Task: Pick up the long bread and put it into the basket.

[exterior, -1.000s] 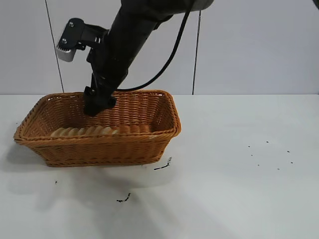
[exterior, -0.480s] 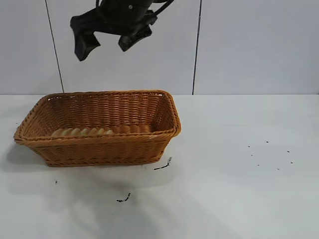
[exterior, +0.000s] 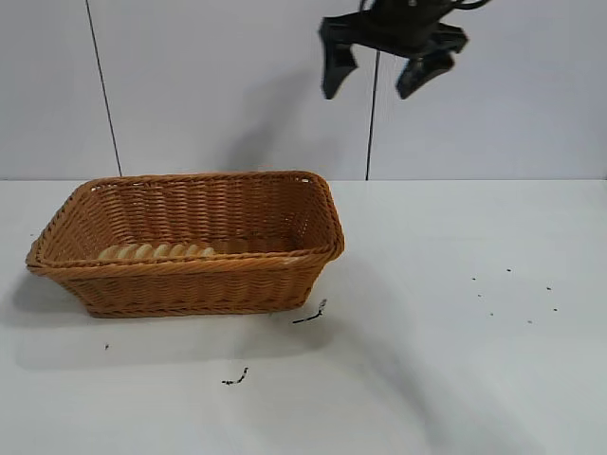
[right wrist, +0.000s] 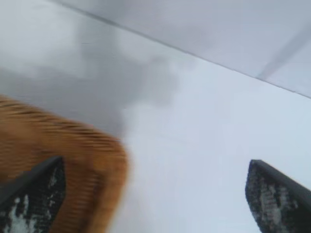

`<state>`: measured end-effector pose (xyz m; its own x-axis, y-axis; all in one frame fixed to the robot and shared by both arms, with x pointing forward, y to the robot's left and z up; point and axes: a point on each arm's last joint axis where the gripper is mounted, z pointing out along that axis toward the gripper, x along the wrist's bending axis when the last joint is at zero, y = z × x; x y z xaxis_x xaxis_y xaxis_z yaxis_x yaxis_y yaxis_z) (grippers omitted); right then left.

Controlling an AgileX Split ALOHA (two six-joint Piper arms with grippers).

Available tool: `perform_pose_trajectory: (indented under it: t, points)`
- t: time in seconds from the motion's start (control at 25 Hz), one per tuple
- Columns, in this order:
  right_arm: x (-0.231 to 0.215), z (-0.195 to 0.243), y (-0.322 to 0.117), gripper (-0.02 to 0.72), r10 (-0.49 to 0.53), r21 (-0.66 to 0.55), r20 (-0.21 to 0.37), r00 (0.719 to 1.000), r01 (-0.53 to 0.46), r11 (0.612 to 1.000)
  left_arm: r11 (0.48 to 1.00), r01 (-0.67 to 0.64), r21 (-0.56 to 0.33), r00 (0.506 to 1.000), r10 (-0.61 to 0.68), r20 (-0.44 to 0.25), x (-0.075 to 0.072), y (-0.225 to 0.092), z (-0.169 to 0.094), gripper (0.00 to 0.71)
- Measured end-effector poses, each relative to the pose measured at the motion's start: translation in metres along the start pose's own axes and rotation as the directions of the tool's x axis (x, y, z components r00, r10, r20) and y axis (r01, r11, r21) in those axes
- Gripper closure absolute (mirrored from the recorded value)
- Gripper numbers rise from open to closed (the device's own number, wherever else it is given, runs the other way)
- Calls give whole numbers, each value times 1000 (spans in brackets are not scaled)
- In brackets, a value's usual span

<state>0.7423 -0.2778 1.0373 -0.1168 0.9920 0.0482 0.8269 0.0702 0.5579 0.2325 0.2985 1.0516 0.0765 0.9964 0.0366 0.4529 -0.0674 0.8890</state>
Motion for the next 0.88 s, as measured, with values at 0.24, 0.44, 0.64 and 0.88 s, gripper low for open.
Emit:
perform_pose_trajectory:
  t: [0.24, 0.44, 0.64, 0.88]
  points:
    - [-8, -3, -9, 14, 16, 94, -1, 1000, -16, 995, 1000, 0, 0, 1000, 0, 0, 0, 0, 0, 18]
    - [-3, -13, -17, 14, 3, 200, -20, 1000, 1, 980, 1000, 0, 0, 1000, 0, 0, 0, 0, 0, 18]
    - [-1, -34, -16, 14, 6, 198, -20, 1000, -2, 980, 1000, 0, 0, 1000, 0, 0, 0, 0, 0, 18]
    - [5, -79, -36, 14, 16, 211, -20, 1000, -11, 977, 1000, 0, 0, 1000, 0, 0, 0, 0, 0, 18]
